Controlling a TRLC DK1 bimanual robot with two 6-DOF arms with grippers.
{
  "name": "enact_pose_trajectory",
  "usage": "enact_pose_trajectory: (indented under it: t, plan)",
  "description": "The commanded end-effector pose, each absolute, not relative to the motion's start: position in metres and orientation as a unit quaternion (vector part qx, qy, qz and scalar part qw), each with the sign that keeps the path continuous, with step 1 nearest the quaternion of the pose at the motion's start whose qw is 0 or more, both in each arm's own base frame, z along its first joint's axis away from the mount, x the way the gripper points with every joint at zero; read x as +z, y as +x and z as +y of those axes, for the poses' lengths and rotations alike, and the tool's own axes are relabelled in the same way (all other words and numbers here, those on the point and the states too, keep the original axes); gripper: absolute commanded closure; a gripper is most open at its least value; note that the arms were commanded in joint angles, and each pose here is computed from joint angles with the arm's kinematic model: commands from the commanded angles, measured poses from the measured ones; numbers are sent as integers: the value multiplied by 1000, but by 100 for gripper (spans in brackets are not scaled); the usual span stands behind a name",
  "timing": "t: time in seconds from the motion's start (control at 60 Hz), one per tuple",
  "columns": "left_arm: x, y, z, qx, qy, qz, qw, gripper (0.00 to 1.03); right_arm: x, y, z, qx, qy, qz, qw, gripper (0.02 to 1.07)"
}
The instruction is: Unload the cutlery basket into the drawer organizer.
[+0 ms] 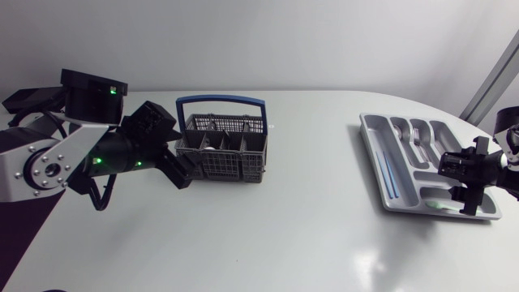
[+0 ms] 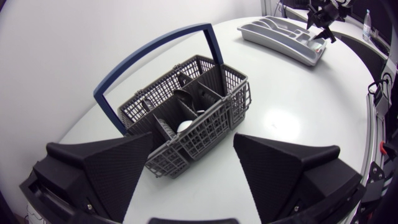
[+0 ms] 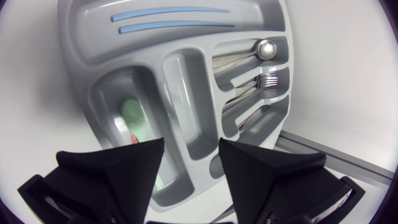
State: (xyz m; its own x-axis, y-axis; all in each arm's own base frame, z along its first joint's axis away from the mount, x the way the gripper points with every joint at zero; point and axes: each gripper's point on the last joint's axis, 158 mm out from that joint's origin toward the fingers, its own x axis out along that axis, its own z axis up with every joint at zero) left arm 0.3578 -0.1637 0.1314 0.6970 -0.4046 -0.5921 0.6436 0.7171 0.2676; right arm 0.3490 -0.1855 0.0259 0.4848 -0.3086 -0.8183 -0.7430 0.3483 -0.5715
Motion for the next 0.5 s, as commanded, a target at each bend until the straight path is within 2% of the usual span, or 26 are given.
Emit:
enact_pose_trajectory:
  t: [0.0, 0.283, 0.417, 0.483]
  plan:
    - [146, 372, -164, -290, 251, 234, 893, 12, 32, 347, -179, 157, -545, 475, 673, 7]
    - [135, 385, -174, -306, 280, 243, 877, 13, 75, 344, -137, 138, -484, 425, 752, 7]
    - [130, 389, -183, -332, 290, 237, 866, 24, 83, 336, -103, 153, -454, 408, 777, 7]
    - [129, 393, -189, -351, 313, 217, 855, 35, 85, 329, -82, 169, -446, 399, 783, 7]
